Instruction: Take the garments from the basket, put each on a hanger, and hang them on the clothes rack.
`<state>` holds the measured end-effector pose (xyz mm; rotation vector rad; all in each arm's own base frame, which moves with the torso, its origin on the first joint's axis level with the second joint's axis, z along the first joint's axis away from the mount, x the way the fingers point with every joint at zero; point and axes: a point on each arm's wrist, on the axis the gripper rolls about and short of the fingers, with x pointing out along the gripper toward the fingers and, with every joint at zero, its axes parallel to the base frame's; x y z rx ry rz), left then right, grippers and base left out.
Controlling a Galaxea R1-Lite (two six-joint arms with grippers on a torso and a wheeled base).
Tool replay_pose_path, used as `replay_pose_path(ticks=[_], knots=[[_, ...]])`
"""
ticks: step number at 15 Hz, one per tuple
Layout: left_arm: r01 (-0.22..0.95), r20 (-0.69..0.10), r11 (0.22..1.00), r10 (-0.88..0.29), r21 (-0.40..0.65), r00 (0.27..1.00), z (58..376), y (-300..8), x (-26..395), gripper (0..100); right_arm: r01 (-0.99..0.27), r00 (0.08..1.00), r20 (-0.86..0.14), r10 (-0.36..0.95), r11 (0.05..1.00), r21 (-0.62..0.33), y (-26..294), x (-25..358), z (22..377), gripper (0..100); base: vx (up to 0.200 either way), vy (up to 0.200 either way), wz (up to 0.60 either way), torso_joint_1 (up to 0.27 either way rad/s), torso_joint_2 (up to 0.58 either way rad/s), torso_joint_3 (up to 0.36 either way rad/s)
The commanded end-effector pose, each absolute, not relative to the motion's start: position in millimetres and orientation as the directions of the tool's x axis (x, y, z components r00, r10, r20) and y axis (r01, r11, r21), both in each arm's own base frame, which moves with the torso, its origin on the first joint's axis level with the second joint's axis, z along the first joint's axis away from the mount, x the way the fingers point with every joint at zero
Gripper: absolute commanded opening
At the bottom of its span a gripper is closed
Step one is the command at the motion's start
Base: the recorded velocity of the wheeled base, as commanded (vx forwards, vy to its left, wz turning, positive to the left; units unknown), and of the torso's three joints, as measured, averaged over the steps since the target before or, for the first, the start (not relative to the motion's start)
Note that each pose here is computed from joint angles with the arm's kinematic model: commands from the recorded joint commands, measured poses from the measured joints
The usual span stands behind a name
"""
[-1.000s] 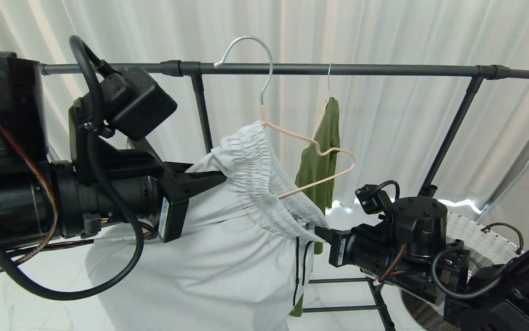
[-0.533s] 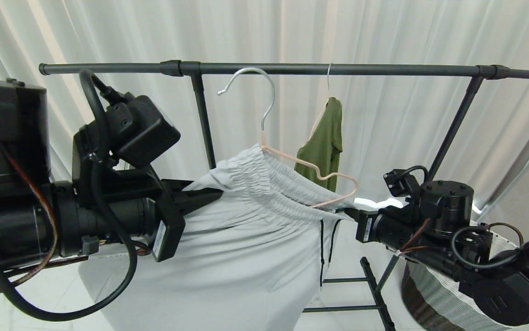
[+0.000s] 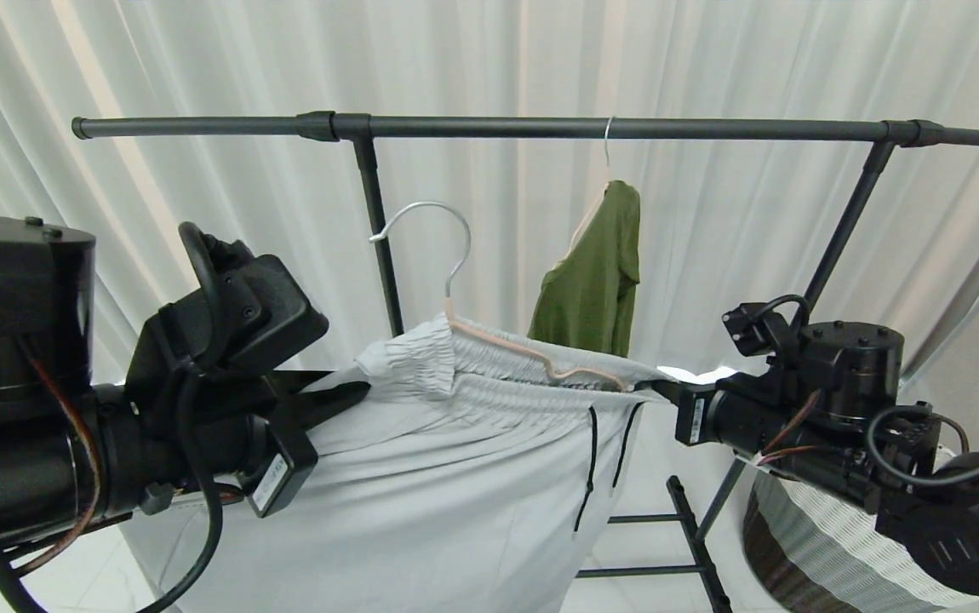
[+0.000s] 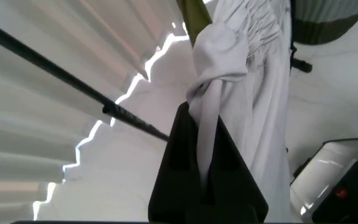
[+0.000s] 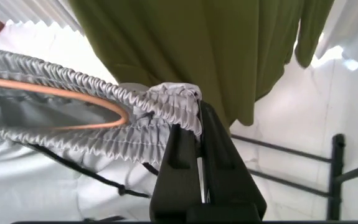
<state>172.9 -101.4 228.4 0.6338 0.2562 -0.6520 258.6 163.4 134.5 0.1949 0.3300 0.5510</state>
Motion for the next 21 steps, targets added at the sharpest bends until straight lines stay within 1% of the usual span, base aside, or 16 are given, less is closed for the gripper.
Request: replay_pose_path(ticks=[1, 2, 3, 4, 6, 7, 9, 10, 11, 14, 16, 17, 19, 21], knots=[[0.612, -0.445, 0.609, -0.423, 0.505, 0.789, 220, -101, 177, 0, -0.506, 0.797, -0.237, 0.555, 0.829, 0.239, 161, 249, 149, 0, 0.0, 0.0, 0.0, 0.0, 0.0, 0.0], [0.579, -0.463, 0.609, -0.359, 0.542, 0.811, 215, -102, 180, 0, -0.527, 0.784, -0.253, 0.567, 0.823, 0.21, 159, 244, 152, 0, 0.0, 0.0, 0.0, 0.0, 0.0, 0.0], [0.547, -0.467, 0.62, -0.307, 0.562, 0.829, 213, -104, 183, 0, -0.566, 0.765, -0.263, 0.588, 0.809, 0.159, 156, 238, 158, 0, 0.0, 0.0, 0.0, 0.0, 0.0, 0.0], [0.552, -0.469, 0.618, -0.313, 0.56, 0.826, 213, -107, 184, 0, -0.605, 0.744, -0.261, 0.615, 0.786, 0.128, 159, 232, 162, 0, 0.0, 0.0, 0.0, 0.0, 0.0, 0.0], [0.556, -0.46, 0.639, -0.334, 0.531, 0.823, 216, -114, 185, 0, -0.658, 0.701, -0.266, 0.662, 0.744, 0.117, 171, 217, 167, 0, 0.0, 0.0, 0.0, 0.0, 0.0, 0.0], [0.551, -0.459, 0.663, -0.334, 0.507, 0.823, 217, -119, 187, 0, -0.692, 0.67, -0.264, 0.693, 0.713, 0.116, 181, 207, 174, 0, 0.0, 0.0, 0.0, 0.0, 0.0, 0.0], [0.491, -0.44, 0.691, -0.271, 0.53, 0.856, 221, -122, 191, 0, -0.717, 0.641, -0.281, 0.714, 0.688, 0.114, 187, 194, 185, 0, 0.0, 0.0, 0.0, 0.0, 0.0, 0.0], [0.495, -0.439, 0.696, -0.28, 0.519, 0.854, 222, -125, 192, 0, -0.727, 0.626, -0.297, 0.721, 0.677, 0.114, 189, 189, 189, 100, 0.0, 0.0, 0.0, 0.0, 0.0, 0.0], [0.497, -0.435, 0.706, -0.289, 0.505, 0.853, 223, -127, 191, 0, -0.731, 0.617, -0.311, 0.723, 0.673, 0.115, 189, 186, 190, 100, 0.0, 0.0, 0.0, 0.0, 0.0, 0.0], [0.525, -0.432, 0.72, -0.337, 0.455, 0.836, 224, -137, 183, 0, -0.753, 0.596, -0.3, 0.745, 0.648, 0.112, 191, 174, 195, 100, 0.0, 0.0, 0.0, 0.0, 0.0, 0.0], [0.544, -0.403, 0.734, -0.39, 0.408, 0.828, 226, -145, 177, 0, -0.757, 0.592, -0.304, 0.747, 0.645, 0.11, 191, 172, 195, 100, 0.0, 0.0, 0.0, 0.0, 0.0, 0.0], [0.561, -0.391, 0.726, -0.419, 0.398, 0.819, 226, -146, 176, 0, -0.756, 0.591, -0.327, 0.737, 0.648, 0.094, 189, 173, 194, 100, 0.0, 0.0, 0.0, 0.0, 0.0, 0.0], [0.619, -0.375, 0.692, -0.499, 0.37, 0.781, 228, -144, 173, 0, -0.771, 0.593, -0.351, 0.724, 0.636, 0.009, 181, 182, 198, 100, 0.0, 0.0, 0.0, 0.0, 0.0, 0.0], [0.708, -0.37, 0.629, -0.605, 0.322, 0.705, 228, -139, 169, 0, -0.817, 0.553, -0.35, 0.756, 0.574, -0.051, 173, 193, 207, 100, 0.0, 0.0, 0.0, 0.0, 0.0, 0.0]])
